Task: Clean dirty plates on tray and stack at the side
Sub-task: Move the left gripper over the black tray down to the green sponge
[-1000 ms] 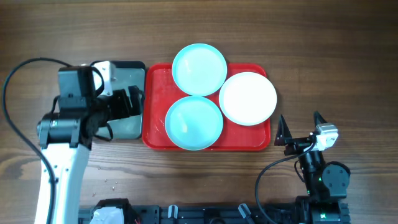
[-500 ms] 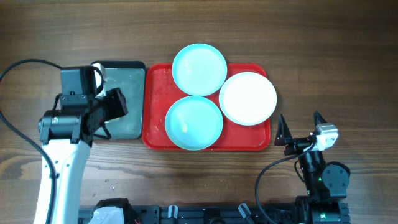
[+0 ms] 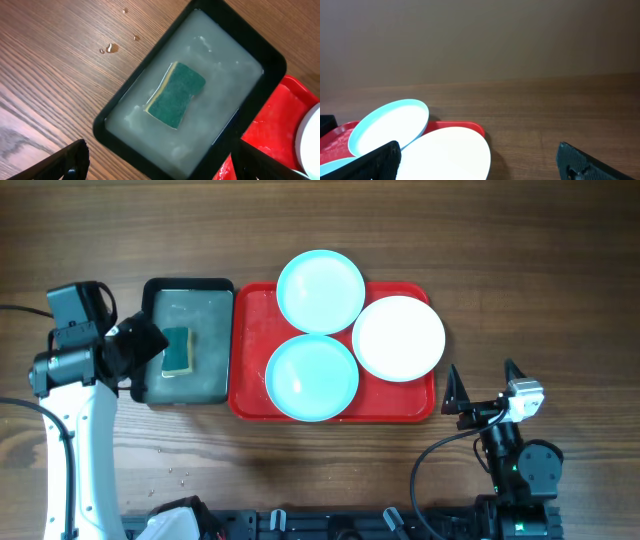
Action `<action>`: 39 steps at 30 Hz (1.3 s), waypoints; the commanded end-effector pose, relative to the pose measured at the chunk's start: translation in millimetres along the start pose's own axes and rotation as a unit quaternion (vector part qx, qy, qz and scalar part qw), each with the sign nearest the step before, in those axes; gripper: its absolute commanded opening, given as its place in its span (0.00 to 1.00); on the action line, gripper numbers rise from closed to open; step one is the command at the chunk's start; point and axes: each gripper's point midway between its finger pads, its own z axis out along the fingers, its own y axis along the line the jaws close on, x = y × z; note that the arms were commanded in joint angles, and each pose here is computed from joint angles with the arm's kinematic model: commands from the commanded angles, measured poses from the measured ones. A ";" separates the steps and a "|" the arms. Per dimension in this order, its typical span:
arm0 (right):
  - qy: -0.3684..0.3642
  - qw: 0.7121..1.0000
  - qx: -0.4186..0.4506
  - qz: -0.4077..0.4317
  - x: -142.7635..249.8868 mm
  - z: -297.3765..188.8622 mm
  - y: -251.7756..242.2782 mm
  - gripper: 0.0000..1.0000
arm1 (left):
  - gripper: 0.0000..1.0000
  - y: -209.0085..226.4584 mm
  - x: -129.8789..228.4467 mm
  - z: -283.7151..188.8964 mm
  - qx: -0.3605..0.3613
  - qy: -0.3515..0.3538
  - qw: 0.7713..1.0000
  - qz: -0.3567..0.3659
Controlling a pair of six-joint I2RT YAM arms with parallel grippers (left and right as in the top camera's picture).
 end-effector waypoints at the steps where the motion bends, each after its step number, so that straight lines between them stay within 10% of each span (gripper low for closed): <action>1: -0.004 1.000 0.005 0.005 -1.6 -0.2 -2.3 1.00 | 0.88 -13.0 -0.2 -4.0 0.018 0.001 1.000 0.018; 15: -0.004 1.000 0.005 0.005 -1.6 -0.2 -2.3 1.00 | 0.89 -35.7 -0.3 3.7 0.009 -0.016 0.998 0.062; 20: -0.004 1.000 0.005 0.005 -1.6 -0.2 -2.3 1.00 | 0.73 -30.7 17.5 42.2 -0.023 0.050 0.996 0.071; 39: -0.004 1.000 0.005 0.005 -1.6 -0.2 -2.3 0.99 | 0.63 -30.5 37.1 142.6 -0.043 0.116 0.976 0.178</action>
